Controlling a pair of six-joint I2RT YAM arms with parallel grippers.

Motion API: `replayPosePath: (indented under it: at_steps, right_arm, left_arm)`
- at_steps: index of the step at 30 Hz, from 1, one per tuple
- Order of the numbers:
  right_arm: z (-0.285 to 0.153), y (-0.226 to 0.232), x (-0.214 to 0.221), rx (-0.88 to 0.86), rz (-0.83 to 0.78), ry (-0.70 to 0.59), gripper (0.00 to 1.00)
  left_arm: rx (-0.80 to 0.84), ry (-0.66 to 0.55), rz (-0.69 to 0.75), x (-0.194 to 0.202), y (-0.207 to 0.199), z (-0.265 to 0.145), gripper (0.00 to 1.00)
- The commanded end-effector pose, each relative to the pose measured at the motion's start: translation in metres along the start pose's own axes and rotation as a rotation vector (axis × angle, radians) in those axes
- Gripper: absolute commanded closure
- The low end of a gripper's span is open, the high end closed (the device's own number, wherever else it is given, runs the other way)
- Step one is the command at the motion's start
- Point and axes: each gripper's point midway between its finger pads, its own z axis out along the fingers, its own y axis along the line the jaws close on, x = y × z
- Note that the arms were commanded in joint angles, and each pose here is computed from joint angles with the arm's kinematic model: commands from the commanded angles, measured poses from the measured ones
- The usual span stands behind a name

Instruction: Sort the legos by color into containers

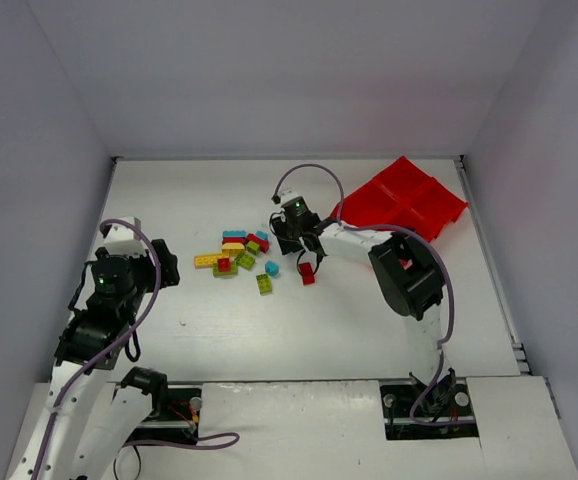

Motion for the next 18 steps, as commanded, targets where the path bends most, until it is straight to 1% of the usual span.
replayPosePath:
  at_steps: [1, 2, 3, 6, 8, 10, 11, 13, 14, 15, 17, 18]
  right_arm:
    - [-0.015, -0.002, -0.059, 0.025, 0.003, -0.156, 0.67]
    - [-0.017, -0.006, -0.063, 0.047, -0.002, -0.169, 0.71]
    - [-0.025, -0.007, -0.073, 0.058, -0.013, -0.195, 0.81]
    - [-0.044, -0.024, -0.098, 0.129, -0.033, -0.261, 0.95]
    - [-0.061, -0.036, -0.116, 0.167, -0.031, -0.313, 0.96]
    - [-0.074, -0.059, -0.13, 0.209, -0.012, -0.347, 0.97]
    - [-0.086, -0.079, -0.14, 0.239, 0.016, -0.377, 0.96]
    - [-0.101, -0.105, -0.151, 0.278, 0.048, -0.407, 0.96]
    - [-0.105, -0.119, -0.153, 0.297, 0.066, -0.414, 0.95]
    - [-0.111, -0.145, -0.154, 0.336, 0.094, -0.419, 0.95]
    - [-0.122, -0.17, -0.156, 0.382, 0.121, -0.433, 0.95]
    - [-0.127, -0.194, -0.154, 0.426, 0.123, -0.429, 0.94]
  left_arm:
    - [0.007, -0.071, 0.0, -0.02, -0.003, 0.003, 0.28]
    - [0.006, -0.069, 0.001, -0.02, -0.003, 0.003, 0.28]
    - [0.005, -0.068, 0.001, -0.02, -0.003, 0.003, 0.29]
    - [0.004, -0.065, 0.001, -0.02, -0.003, 0.004, 0.29]
    - [0.004, -0.06, 0.003, -0.019, -0.004, 0.005, 0.29]
    - [0.002, -0.053, 0.006, -0.017, -0.004, 0.006, 0.29]
    - [0.001, -0.055, 0.006, -0.018, -0.003, 0.006, 0.28]
    - [-0.001, -0.054, 0.007, -0.018, -0.003, 0.007, 0.29]
    - [0.001, -0.052, 0.008, -0.018, -0.003, 0.007, 0.29]
    - [-0.001, -0.051, 0.008, -0.018, -0.003, 0.007, 0.29]
    - [-0.002, -0.047, 0.009, -0.017, -0.003, 0.008, 0.29]
    - [-0.003, -0.044, 0.01, -0.016, -0.003, 0.009, 0.29]
